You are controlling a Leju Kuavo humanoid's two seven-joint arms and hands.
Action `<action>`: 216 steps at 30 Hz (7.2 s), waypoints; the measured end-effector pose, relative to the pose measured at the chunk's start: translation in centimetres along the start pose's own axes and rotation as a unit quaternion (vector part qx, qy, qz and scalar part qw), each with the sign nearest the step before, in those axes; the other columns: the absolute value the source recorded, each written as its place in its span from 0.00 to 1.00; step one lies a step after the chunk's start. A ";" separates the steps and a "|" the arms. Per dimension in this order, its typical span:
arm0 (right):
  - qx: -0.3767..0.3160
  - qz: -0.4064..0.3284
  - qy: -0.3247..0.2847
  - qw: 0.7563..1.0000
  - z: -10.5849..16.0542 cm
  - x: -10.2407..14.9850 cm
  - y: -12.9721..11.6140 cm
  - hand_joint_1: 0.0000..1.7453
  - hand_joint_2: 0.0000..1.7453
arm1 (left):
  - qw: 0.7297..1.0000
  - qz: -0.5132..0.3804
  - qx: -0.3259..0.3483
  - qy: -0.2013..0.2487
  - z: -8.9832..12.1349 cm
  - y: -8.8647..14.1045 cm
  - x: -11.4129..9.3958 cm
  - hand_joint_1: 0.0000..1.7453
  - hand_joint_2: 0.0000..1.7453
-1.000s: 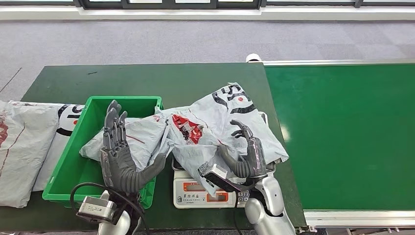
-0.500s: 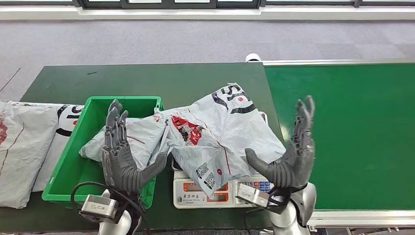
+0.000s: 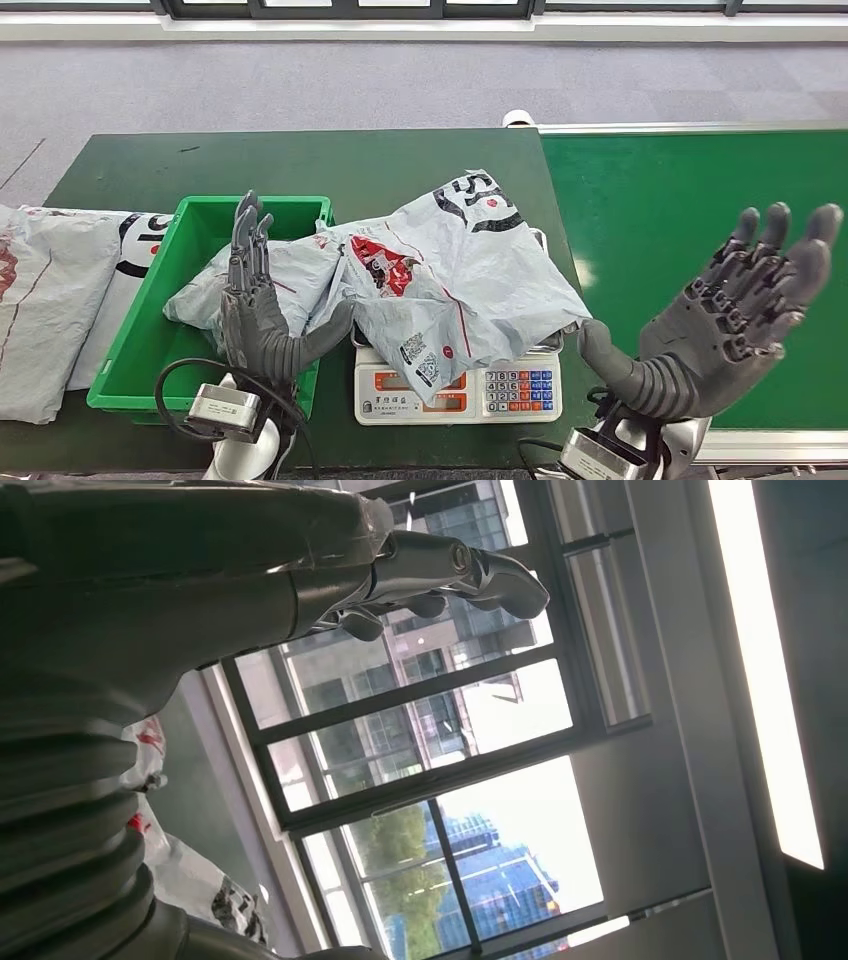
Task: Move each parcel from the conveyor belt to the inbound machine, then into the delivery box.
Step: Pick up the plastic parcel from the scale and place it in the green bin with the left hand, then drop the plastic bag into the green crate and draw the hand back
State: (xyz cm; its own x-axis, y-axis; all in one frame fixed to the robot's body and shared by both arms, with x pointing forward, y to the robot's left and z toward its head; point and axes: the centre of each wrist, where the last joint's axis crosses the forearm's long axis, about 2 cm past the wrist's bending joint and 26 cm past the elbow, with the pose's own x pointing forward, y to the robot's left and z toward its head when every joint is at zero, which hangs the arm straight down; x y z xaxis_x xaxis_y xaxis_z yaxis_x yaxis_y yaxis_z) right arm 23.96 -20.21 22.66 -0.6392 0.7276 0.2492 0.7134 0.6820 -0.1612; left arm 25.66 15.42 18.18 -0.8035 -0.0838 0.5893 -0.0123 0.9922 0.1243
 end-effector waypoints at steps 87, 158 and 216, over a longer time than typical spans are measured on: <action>-0.002 -0.016 0.028 0.999 0.7 -0.1 0.3 0.00 1.00 | 0.901 -0.292 -0.320 0.013 -3.9 -11.8 -6.6 1.00 1.00; -0.006 -0.007 0.032 0.999 1.1 0.0 -0.8 0.00 1.00 | 0.861 -0.486 0.047 0.144 0.9 7.1 -6.3 1.00 1.00; 0.012 -0.138 0.099 0.985 3.7 3.0 1.9 0.00 1.00 | 0.974 -0.046 0.216 -0.053 -1.7 2.6 3.5 0.00 1.00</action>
State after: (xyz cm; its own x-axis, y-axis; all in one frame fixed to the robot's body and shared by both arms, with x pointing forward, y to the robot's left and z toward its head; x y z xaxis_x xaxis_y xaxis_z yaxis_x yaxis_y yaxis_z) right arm 22.26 -16.45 19.55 -0.7375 0.4867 0.4682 0.5114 0.8553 -0.0836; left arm 23.83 17.53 21.89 -0.8440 -0.1863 0.5029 -0.3172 0.9296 -0.1879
